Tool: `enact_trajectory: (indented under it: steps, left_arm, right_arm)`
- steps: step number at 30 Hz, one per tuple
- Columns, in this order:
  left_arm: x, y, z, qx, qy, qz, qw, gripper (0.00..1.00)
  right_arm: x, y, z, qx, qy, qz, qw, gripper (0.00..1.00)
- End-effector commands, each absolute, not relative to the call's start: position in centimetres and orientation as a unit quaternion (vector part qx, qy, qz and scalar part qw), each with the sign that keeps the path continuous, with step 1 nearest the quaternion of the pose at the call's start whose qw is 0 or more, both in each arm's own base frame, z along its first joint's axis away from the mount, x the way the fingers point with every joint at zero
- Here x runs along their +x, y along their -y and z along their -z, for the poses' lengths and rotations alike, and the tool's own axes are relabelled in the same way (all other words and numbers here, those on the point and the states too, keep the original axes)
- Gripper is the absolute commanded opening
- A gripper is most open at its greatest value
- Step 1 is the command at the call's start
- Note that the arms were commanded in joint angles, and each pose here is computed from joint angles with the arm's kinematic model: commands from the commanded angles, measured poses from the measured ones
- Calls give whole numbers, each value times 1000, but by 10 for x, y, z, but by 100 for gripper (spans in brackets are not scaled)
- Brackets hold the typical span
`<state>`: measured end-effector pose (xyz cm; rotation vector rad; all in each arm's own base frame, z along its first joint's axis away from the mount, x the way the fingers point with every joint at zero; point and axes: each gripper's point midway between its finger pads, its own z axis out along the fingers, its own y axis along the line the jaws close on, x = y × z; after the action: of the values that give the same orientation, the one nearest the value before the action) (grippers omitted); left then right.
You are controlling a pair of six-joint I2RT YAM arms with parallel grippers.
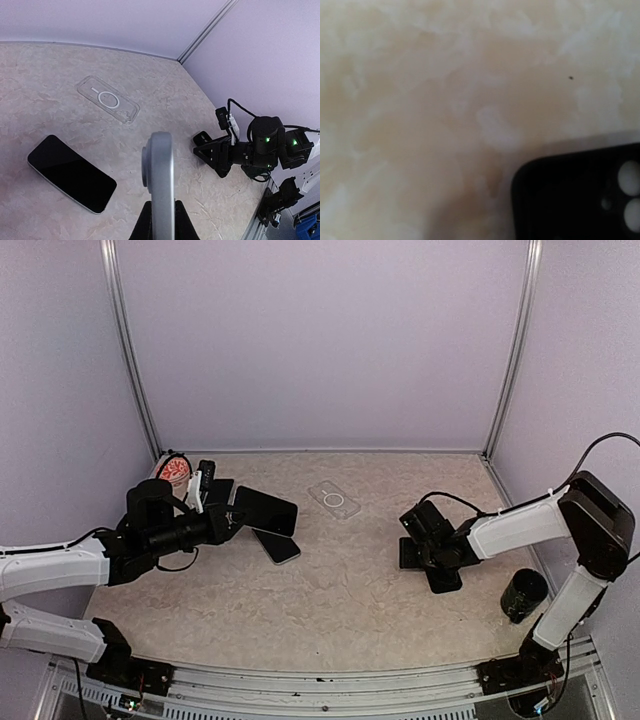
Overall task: Put the phone into the phone case
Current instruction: Pick up the phone case from the center of the board.
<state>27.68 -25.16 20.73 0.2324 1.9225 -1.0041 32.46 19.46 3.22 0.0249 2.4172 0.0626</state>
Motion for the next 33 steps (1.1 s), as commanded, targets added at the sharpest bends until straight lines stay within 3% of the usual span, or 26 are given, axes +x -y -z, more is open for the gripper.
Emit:
enact_trajectory:
  steps: [1, 19, 25, 33]
  left_arm:
    - [279, 250, -225, 93, -759, 422, 487, 0]
    - [280, 249, -218, 87, -760, 425, 484, 0]
    - [279, 248, -219, 85, -759, 426, 484, 0]
    - [279, 249, -217, 82, -759, 431, 481, 0]
  right_arm:
    - [333, -194, -34, 26, -934, -24, 355, 59]
    - [332, -188, -24, 27, -936, -10, 352, 28]
    - [333, -190, -26, 21, -935, -13, 353, 0]
    - [334, -217, -41, -37, -927, -45, 370, 0]
